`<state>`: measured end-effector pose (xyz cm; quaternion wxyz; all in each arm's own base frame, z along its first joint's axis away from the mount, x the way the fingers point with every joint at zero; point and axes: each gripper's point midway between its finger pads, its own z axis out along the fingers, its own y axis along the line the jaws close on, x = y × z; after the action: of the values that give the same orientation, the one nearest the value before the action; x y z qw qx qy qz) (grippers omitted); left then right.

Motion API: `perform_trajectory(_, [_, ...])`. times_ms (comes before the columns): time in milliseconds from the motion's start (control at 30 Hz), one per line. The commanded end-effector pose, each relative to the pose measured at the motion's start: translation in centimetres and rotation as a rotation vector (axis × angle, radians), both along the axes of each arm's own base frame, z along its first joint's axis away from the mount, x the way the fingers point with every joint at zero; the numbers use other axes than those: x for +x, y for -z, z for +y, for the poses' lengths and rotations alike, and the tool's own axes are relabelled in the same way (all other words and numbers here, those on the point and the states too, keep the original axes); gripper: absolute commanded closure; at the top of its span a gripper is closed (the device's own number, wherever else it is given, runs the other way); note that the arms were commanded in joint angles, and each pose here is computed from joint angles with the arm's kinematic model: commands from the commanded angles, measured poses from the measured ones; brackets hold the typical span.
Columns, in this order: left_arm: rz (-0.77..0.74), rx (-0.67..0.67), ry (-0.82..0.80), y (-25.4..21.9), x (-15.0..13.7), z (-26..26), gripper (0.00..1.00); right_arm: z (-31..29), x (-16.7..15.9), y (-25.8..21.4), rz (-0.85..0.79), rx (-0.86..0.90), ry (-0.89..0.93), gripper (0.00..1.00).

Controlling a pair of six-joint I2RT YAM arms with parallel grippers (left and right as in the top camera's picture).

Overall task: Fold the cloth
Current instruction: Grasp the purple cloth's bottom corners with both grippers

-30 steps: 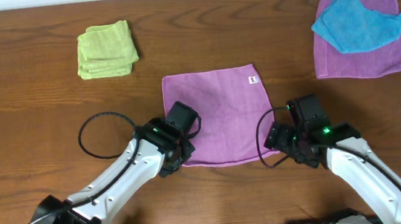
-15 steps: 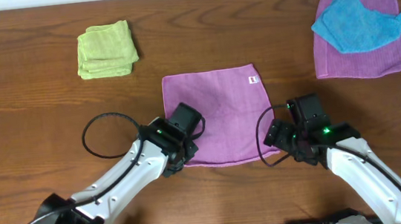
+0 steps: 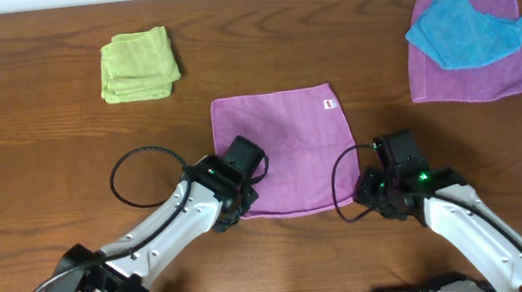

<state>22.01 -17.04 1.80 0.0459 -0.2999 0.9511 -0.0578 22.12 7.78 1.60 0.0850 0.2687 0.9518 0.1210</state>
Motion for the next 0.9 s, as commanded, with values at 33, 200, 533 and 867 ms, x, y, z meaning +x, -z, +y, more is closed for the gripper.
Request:
perform_trajectory(33, [0.002, 0.025, -0.006, 0.5, -0.1, 0.4, 0.94, -0.1, -0.1, 0.2, 0.012, 0.001, 0.052, 0.67])
perform_trajectory(200, [0.002, 0.025, -0.006, 0.5, -0.1, 0.4, 0.94, 0.2, -0.4, 0.5, 0.028, 0.002, 0.078, 0.67])
perform_trajectory(533, [0.002, 0.025, -0.002, 0.5, -0.1, 0.4, 0.94, 0.4, 0.4, 1.7, 0.011, -0.038, 0.135, 0.69])
perform_trajectory(867, [0.001, 0.027, 0.013, 0.5, -0.1, 0.4, 0.94, 0.5, 0.8, 1.7, -0.003, -0.034, 0.136, 0.98])
